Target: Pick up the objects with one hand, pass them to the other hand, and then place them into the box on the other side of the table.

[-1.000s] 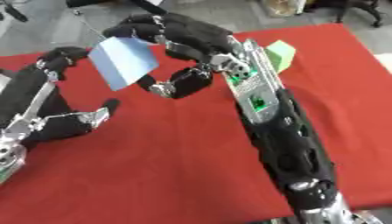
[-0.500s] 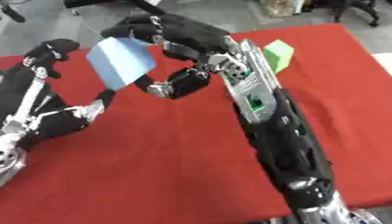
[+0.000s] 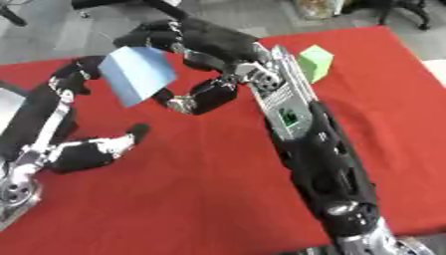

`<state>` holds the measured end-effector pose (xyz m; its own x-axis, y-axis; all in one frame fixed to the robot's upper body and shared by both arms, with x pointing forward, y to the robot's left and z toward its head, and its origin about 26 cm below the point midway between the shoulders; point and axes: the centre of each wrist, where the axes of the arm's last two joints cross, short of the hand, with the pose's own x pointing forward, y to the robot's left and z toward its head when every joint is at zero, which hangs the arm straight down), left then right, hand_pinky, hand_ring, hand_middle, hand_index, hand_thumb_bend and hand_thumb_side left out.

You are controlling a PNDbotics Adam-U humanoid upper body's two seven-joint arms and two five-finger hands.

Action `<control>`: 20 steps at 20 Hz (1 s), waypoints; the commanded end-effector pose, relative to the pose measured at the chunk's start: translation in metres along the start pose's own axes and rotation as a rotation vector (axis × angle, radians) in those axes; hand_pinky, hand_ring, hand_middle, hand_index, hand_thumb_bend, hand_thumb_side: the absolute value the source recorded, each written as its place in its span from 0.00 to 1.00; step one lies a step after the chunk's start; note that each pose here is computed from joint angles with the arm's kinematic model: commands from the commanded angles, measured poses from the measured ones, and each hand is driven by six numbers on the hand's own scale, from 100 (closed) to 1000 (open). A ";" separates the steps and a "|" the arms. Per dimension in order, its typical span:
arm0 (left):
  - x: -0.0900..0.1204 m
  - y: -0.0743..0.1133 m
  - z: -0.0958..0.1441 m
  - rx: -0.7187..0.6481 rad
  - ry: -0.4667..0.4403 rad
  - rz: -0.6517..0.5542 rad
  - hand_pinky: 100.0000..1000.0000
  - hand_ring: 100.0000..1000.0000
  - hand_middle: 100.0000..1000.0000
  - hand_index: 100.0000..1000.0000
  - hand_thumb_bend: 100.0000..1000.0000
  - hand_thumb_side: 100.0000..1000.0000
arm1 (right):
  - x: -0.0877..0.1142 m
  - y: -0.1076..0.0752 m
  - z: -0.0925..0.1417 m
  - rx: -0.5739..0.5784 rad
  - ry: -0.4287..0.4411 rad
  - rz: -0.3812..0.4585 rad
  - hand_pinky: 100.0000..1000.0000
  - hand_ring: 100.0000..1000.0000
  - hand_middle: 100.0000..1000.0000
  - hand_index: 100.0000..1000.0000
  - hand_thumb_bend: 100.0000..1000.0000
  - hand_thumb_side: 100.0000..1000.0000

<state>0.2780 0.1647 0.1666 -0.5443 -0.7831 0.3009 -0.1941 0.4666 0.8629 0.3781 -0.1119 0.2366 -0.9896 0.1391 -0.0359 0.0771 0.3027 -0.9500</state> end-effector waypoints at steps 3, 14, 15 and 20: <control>0.003 0.008 -0.003 0.003 -0.112 -0.048 0.70 0.82 0.87 0.94 0.53 0.53 | 0.002 -0.008 -0.007 -0.003 -0.028 0.023 0.75 0.65 0.29 0.26 0.00 0.00; 0.005 0.014 -0.010 0.097 -0.113 -0.109 0.70 0.81 0.86 0.93 0.53 0.44 | 0.003 -0.009 -0.007 -0.002 -0.030 0.023 0.75 0.65 0.29 0.27 0.00 0.00; 0.005 0.015 -0.011 0.108 -0.106 -0.114 0.70 0.81 0.86 0.93 0.52 0.43 | 0.003 -0.009 -0.006 -0.002 -0.030 0.023 0.75 0.64 0.29 0.27 0.00 0.00; 0.006 0.017 -0.013 0.163 -0.082 -0.135 0.69 0.81 0.86 0.92 0.50 0.39 | 0.003 -0.009 -0.005 -0.002 -0.028 0.021 0.74 0.64 0.29 0.26 0.00 0.00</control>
<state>0.2844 0.1659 0.1762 -0.5486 -0.8194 0.1662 -0.3527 0.4071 0.8426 0.3780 -0.1131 0.2373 -0.9899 0.1382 -0.0313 0.0727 0.3057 -0.9494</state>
